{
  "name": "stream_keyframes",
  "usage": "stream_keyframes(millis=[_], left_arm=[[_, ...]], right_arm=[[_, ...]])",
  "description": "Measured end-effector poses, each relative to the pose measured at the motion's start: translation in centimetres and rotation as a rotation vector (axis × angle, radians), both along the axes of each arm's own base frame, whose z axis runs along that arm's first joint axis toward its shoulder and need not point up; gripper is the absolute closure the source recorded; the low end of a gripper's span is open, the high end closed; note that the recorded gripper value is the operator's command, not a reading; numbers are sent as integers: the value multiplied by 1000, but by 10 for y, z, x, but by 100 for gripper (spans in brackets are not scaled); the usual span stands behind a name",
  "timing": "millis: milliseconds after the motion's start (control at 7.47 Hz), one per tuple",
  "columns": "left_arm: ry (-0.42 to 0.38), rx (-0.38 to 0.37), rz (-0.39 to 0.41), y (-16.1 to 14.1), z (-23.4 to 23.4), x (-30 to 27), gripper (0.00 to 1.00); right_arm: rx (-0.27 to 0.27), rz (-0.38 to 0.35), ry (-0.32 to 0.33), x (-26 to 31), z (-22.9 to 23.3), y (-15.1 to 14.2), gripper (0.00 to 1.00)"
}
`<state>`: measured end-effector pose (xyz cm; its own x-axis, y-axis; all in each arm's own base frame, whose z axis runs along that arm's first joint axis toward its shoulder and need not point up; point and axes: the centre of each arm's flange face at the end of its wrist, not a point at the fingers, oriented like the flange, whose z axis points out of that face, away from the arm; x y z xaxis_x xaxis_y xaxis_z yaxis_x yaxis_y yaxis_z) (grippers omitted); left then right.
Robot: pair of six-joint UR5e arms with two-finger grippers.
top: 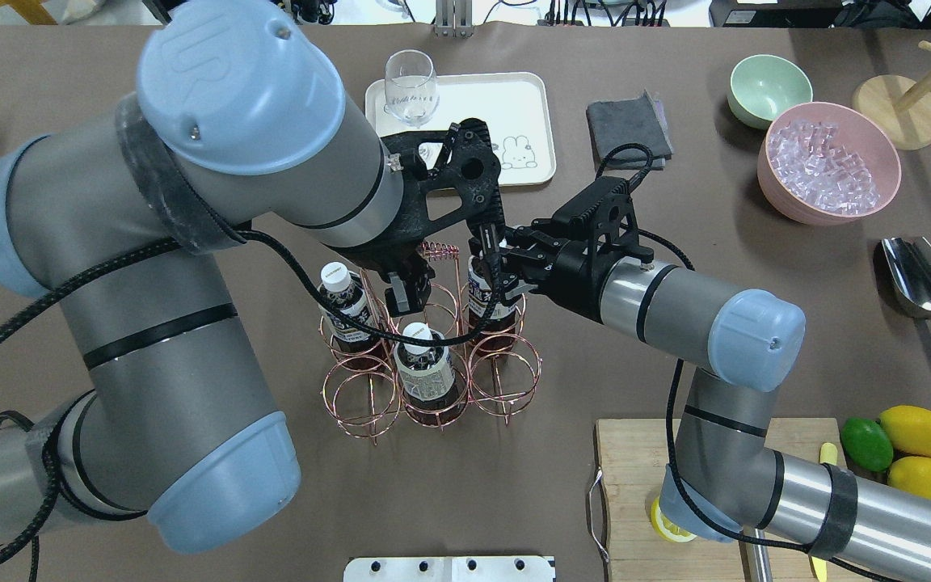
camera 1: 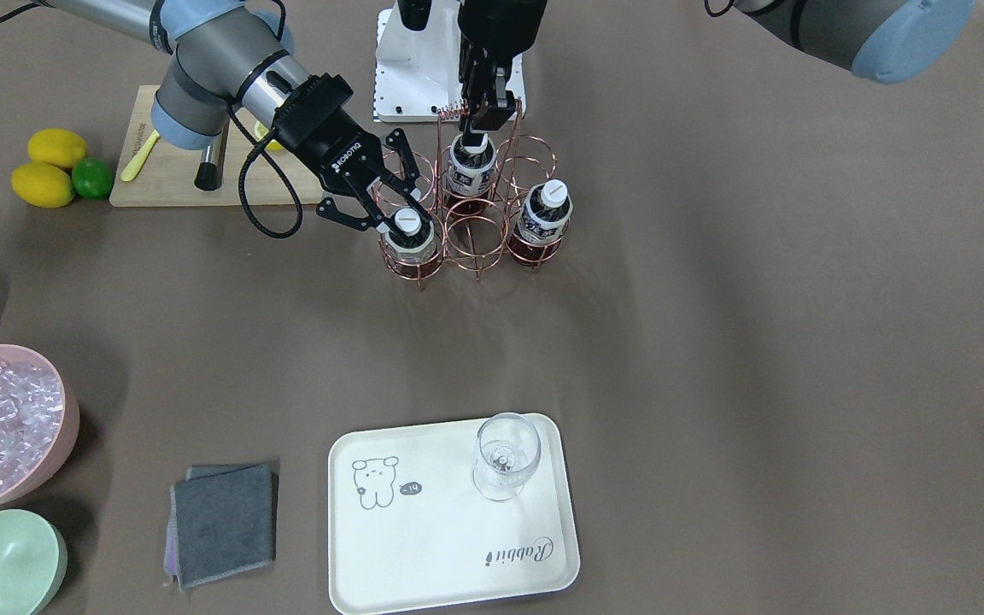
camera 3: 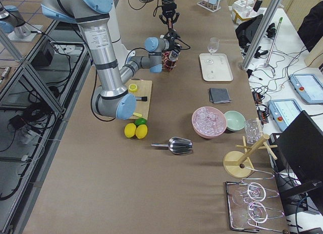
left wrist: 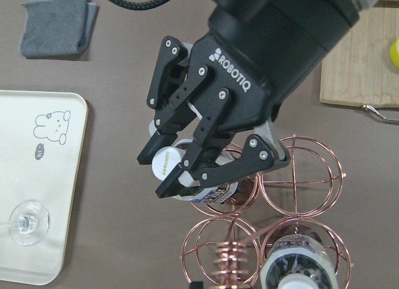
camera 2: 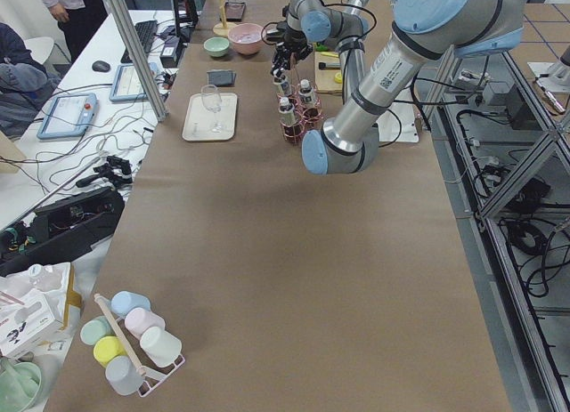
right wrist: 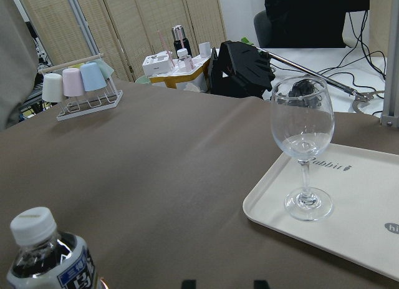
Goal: Take tea from basket to plate
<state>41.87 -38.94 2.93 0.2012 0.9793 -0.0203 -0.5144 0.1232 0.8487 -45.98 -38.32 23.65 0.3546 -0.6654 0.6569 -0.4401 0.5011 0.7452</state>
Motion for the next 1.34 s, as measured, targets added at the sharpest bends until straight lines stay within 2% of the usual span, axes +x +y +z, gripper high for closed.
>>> stream_keyframes(millis=[134,1339], left_arm=[[0,0,0,0,0,0,100],[-5,-3,-2,0,1,-1,100]], right_arm=[[0,0,0,0,0,0,100],[18,-7,-47,41,-29,20,100]])
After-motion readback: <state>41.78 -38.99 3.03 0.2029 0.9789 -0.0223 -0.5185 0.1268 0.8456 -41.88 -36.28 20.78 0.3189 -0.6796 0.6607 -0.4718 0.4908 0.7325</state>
